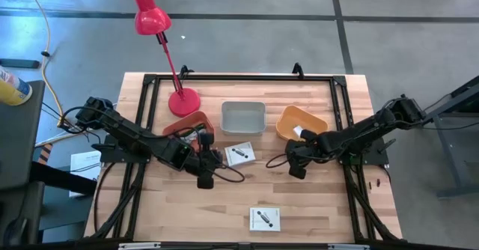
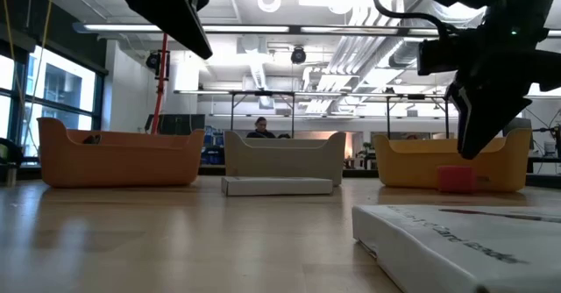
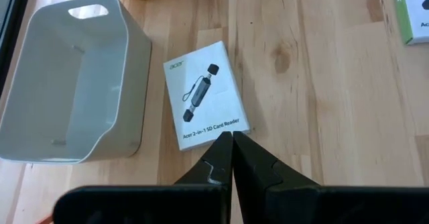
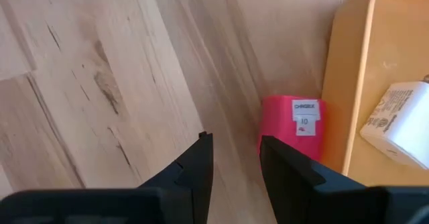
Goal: Pick and place items into bin
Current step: Put the pink charger adapter into the orange bin
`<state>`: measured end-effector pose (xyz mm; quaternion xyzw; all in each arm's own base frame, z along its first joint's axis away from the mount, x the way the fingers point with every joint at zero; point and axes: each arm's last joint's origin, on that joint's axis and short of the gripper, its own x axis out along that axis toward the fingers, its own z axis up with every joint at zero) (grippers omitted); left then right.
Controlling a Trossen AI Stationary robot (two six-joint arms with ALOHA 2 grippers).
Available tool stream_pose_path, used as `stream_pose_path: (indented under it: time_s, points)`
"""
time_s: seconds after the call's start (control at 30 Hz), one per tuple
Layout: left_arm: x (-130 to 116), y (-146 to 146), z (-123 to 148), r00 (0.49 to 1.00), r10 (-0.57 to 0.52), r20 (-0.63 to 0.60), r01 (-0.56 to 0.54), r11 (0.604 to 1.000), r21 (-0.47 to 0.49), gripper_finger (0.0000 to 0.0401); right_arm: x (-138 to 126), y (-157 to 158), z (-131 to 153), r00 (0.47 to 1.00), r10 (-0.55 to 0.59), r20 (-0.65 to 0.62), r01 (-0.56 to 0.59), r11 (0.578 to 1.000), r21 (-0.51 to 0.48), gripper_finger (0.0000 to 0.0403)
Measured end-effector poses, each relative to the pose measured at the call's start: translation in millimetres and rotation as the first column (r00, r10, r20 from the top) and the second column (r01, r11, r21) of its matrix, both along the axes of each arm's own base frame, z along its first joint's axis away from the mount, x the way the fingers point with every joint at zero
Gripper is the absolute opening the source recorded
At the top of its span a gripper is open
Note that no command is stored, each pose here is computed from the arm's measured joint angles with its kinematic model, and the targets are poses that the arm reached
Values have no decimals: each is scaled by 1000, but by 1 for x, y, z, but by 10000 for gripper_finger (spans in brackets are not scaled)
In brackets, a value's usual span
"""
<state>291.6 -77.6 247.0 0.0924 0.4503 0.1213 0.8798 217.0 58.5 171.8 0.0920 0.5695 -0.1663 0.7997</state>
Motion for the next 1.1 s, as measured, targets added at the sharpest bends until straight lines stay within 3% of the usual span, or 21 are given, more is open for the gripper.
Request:
stream_pose_path:
  time_s: [0.4, 0.8, 1.1]
  points:
    - [0, 0, 0, 1000, -3, -1, 3, 1000, -3, 1, 4, -17, 0, 998, -64, 0, 64, 998, -8, 113]
    - [0, 0, 0, 1000, -5, -2, 5, 1000, -2, 1, 6, -20, -1, 1000, -25, -4, 24, 1000, -7, 113]
    - [0, 0, 0, 1000, -4, -2, 4, 1000, -3, 1, 15, -16, -19, 998, 0, -60, 1, 1000, 17, 113]
